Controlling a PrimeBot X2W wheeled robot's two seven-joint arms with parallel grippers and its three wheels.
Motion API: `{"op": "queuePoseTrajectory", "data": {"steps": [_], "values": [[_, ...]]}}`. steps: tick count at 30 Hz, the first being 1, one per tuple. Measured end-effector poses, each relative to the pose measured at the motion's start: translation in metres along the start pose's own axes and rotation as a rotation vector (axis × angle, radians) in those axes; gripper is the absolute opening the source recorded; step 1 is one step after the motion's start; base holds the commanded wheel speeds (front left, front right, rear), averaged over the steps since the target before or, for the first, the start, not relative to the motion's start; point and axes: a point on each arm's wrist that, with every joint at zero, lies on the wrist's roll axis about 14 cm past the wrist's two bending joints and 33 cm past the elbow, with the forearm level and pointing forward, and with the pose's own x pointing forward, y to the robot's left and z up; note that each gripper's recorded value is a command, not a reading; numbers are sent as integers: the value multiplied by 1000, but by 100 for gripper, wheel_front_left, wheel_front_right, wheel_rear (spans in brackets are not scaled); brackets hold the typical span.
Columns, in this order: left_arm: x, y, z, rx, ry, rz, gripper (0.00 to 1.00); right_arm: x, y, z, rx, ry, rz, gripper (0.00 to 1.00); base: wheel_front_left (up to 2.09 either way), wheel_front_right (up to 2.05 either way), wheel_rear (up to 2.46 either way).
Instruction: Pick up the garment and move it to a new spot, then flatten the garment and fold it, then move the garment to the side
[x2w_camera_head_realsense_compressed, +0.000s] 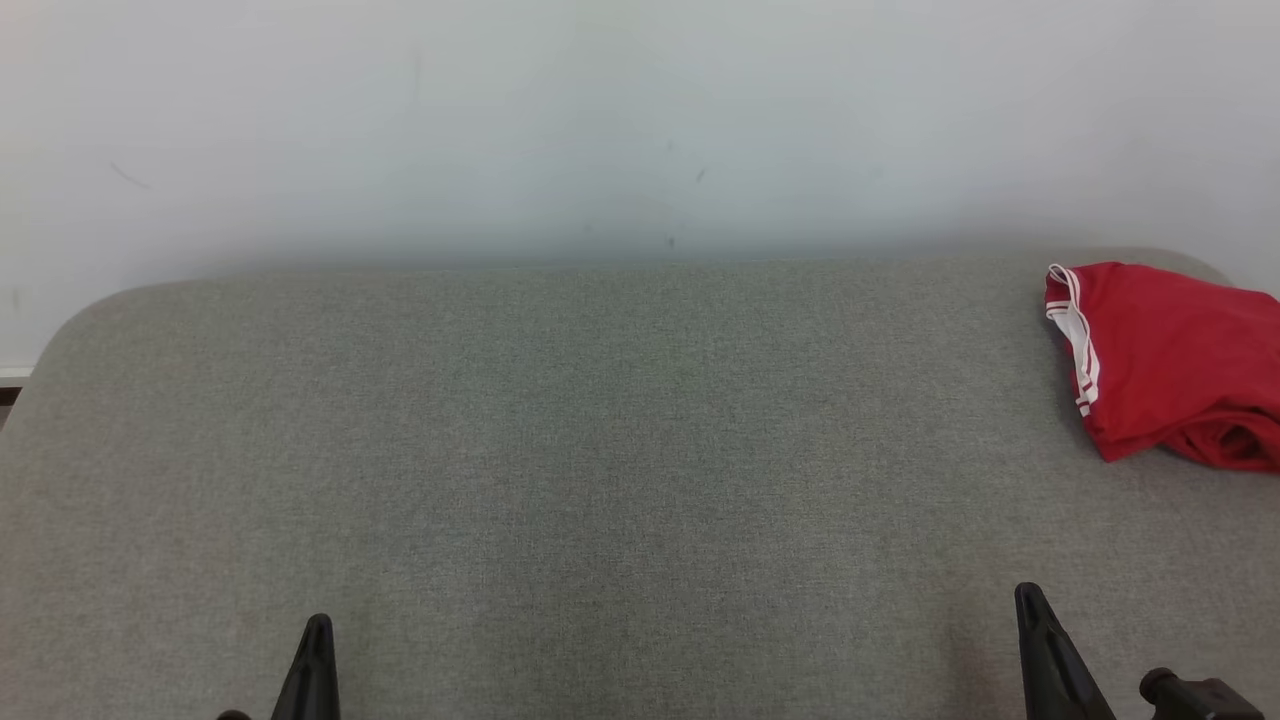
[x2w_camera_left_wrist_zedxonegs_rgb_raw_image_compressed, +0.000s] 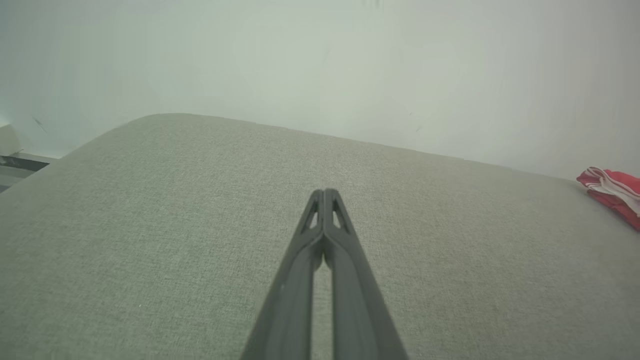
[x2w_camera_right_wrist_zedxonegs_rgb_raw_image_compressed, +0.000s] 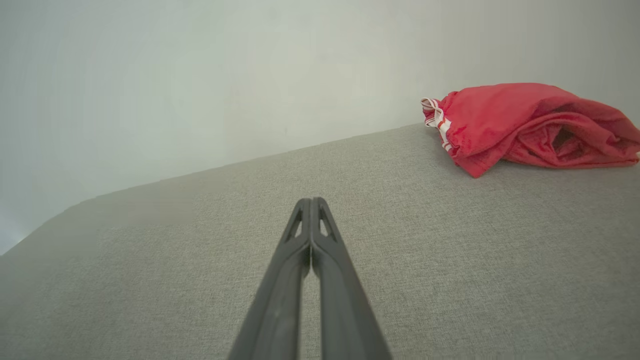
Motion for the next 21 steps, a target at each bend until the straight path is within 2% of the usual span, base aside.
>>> {"op": "queuePoseTrajectory", "data": {"steps": [21], "values": [[6,12,-2,-341,27,76,0,10,-14,3,331,4,-75,0,0,0,0]]}}
